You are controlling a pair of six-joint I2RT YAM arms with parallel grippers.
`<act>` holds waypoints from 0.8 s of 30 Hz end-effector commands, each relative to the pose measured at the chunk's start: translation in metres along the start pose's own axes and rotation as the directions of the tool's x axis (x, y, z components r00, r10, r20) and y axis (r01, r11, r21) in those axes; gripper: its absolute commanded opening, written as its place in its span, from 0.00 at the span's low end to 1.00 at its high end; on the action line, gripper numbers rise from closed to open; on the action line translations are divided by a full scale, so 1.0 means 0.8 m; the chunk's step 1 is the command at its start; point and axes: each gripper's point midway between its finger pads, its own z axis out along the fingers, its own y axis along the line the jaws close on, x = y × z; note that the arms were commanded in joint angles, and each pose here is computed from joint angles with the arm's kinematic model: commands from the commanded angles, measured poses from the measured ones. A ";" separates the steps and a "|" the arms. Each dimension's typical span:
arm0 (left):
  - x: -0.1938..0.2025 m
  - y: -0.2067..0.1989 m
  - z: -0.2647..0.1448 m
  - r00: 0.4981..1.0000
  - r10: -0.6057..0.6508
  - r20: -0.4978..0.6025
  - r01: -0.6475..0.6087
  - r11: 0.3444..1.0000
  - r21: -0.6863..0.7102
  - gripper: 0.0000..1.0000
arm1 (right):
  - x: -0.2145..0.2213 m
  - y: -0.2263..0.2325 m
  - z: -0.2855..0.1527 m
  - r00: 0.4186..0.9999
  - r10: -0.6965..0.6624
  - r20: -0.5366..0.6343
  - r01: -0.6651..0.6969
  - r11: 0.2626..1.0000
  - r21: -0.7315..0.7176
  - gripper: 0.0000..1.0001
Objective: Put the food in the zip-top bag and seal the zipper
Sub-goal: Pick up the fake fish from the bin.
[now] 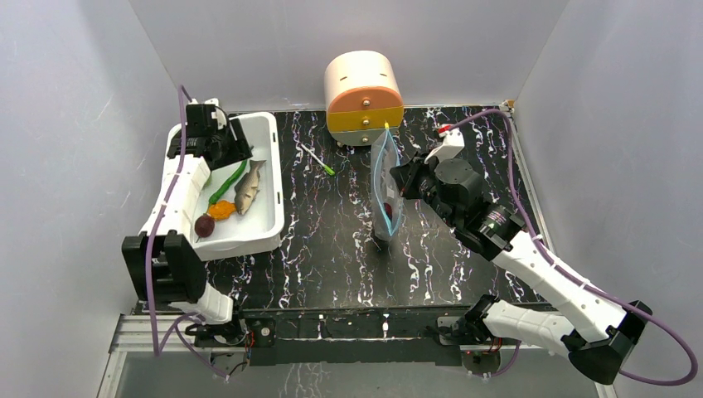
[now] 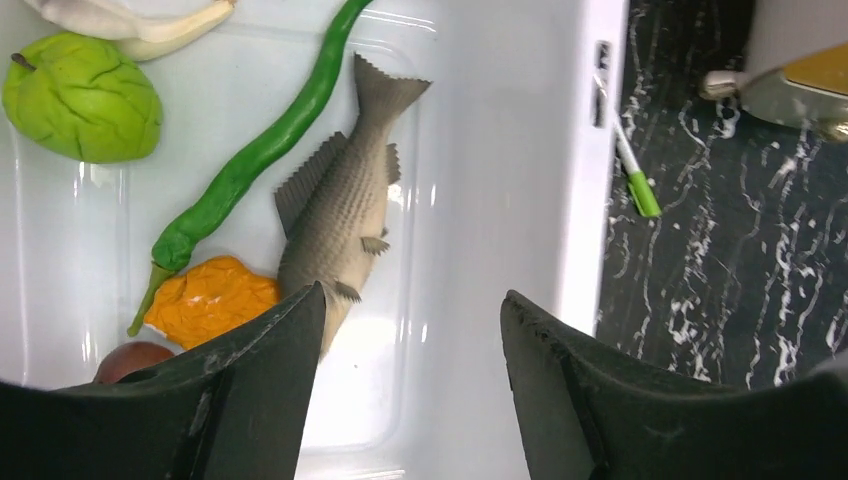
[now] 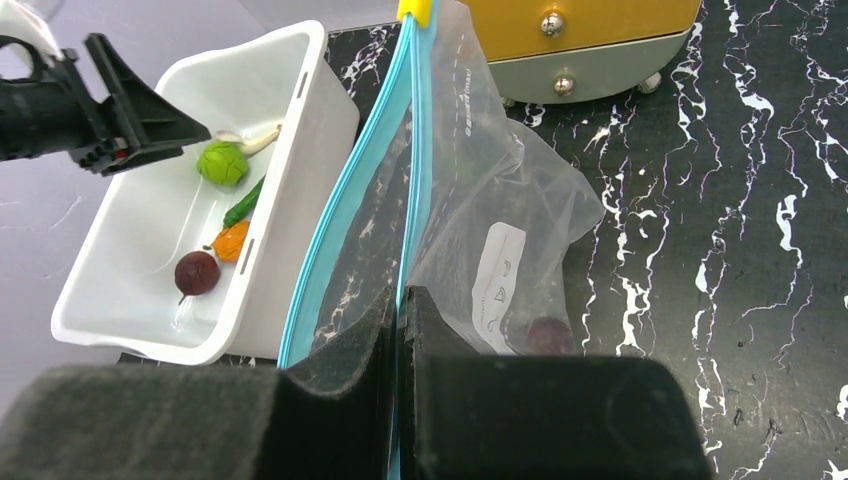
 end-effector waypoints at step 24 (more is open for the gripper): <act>0.062 0.044 0.206 0.963 0.072 -0.258 -0.060 0.997 0.054 0.56 | -0.012 0.023 0.017 1.000 0.030 0.003 -0.030 0.999 -0.036 0.00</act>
